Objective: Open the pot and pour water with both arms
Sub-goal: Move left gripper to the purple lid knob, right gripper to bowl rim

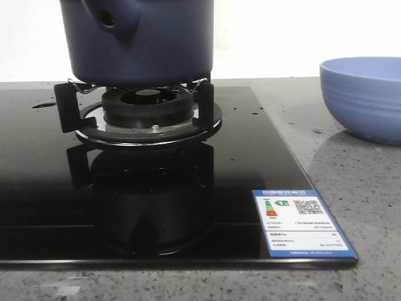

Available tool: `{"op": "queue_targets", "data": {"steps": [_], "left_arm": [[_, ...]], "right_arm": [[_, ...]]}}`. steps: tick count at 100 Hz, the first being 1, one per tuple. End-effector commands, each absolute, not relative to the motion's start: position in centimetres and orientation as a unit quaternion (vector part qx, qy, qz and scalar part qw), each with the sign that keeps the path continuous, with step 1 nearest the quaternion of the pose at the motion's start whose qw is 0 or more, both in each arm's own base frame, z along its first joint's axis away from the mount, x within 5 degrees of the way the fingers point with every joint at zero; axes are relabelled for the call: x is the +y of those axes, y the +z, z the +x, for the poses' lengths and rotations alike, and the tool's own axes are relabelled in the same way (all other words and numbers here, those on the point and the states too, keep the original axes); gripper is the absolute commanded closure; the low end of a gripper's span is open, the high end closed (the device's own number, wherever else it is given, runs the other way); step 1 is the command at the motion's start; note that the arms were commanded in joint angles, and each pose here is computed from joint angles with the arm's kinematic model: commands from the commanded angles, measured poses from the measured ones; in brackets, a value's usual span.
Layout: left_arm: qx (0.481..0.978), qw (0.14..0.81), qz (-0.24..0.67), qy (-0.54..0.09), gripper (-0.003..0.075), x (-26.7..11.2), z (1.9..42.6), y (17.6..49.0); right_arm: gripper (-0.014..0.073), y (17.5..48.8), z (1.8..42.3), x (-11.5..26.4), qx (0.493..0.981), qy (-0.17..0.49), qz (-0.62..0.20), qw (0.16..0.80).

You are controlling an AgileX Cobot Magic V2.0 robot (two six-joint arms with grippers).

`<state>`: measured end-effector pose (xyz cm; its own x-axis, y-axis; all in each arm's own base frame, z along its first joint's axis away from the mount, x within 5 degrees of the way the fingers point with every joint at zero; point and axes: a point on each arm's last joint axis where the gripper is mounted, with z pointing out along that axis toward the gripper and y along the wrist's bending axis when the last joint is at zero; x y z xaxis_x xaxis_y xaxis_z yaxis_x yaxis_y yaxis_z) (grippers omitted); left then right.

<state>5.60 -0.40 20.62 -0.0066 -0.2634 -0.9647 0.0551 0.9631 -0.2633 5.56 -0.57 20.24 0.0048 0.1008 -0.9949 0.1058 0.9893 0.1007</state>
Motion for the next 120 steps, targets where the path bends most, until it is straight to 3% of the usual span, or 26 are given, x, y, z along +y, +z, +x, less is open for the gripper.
{"op": "queue_targets", "data": {"steps": [1, 22, 41, 57, 77, 103, 111, 120], "left_arm": [[0.664, 0.720, -0.125, -0.156, 0.0741, -0.2, 5.5, 20.4], [0.633, 0.685, -0.234, -0.275, 0.0741, -0.2, 5.5, 20.5], [0.626, 0.677, -0.232, -0.308, 0.0741, -0.5, 5.2, 22.2], [0.669, 0.688, -0.122, -0.254, 0.0741, -1.5, 4.5, 26.2], [0.732, 0.654, 0.026, -0.188, 0.0741, -2.7, 5.1, 31.4], [0.722, 0.654, 0.123, -0.190, 0.0738, -3.6, 5.8, 35.1], [0.719, 0.651, 0.138, -0.197, 0.0717, -3.8, 5.8, 35.2], [0.721, 0.646, 0.143, -0.208, 0.0659, -4.0, 6.0, 35.2]], "right_arm": [[0.0657, 20.3, 5.5, -0.6, 0.669, 0.036, 0.108, 0.734], [0.0657, 20.4, 5.5, -0.6, 0.636, 0.167, 0.227, 0.718], [0.0657, 22.2, 5.1, 0.1, 0.660, 0.183, 0.200, 0.700], [0.0655, 25.1, 4.6, 1.0, 0.702, 0.160, 0.127, 0.682], [0.0655, 29.6, 5.7, 1.4, 0.748, 0.111, 0.037, 0.653], [0.0650, 32.2, 7.7, 2.1, 0.785, 0.125, -0.028, 0.607], [0.0583, 32.5, 8.2, 2.6, 0.799, 0.131, -0.061, 0.584], [0.0392, 32.9, 8.7, 2.9, 0.807, 0.143, -0.078, 0.568]]}}
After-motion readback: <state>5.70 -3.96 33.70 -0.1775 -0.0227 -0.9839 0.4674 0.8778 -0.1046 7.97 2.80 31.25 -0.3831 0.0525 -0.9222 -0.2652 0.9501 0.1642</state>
